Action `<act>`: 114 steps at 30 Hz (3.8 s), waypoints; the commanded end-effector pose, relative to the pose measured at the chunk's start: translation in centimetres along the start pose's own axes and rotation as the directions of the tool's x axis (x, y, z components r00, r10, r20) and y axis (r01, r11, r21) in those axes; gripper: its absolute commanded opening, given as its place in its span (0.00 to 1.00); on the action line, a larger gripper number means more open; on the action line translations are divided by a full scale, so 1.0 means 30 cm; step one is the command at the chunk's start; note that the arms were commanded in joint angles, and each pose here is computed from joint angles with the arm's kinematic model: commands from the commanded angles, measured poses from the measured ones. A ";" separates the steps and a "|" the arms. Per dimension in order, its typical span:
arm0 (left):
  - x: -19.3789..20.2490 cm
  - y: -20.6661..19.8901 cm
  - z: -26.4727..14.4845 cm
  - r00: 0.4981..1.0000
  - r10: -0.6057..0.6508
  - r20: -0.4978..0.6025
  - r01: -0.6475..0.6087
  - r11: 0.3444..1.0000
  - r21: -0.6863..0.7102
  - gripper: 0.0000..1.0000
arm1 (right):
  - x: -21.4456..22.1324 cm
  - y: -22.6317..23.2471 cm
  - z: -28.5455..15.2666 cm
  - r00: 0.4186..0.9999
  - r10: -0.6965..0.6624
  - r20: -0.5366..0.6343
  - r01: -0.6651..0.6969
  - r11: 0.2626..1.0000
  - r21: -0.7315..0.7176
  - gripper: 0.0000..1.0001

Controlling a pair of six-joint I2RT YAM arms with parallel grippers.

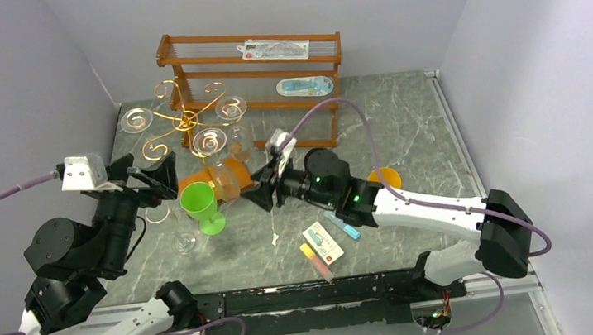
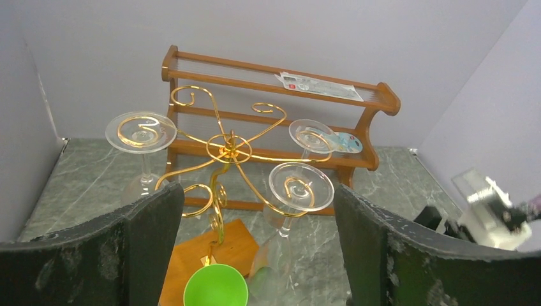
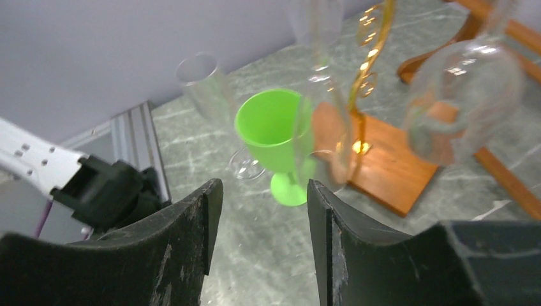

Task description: Place the wine glass upside down on the wine glass rack

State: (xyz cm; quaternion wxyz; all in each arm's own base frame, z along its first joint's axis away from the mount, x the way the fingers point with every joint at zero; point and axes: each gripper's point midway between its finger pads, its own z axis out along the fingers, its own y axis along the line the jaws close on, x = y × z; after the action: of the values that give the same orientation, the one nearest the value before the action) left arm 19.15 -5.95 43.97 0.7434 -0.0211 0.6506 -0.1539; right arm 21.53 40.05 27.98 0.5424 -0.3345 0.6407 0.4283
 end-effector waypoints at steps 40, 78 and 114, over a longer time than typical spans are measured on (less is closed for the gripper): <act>-0.190 0.112 -0.076 0.989 0.130 0.066 -0.124 0.989 -0.080 0.93 | 0.522 0.216 0.388 0.549 -0.653 -0.522 0.596 0.743 -0.303 0.29; -0.012 -0.259 0.019 0.997 0.055 -0.046 -0.035 0.933 0.359 0.92 | -0.190 0.025 -0.195 0.956 -0.284 0.072 0.288 0.956 -0.057 0.00; -0.202 -0.412 0.140 0.747 -0.665 -0.013 0.622 0.691 0.367 0.87 | -0.860 0.039 -0.592 0.580 -0.510 0.635 0.338 0.860 0.382 0.00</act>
State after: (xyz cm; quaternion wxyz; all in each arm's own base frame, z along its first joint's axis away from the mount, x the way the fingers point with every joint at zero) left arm 19.75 -17.56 50.07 0.6907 -0.0339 0.5667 -0.4480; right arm 19.79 23.97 50.23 0.8339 -0.2423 0.4063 0.2842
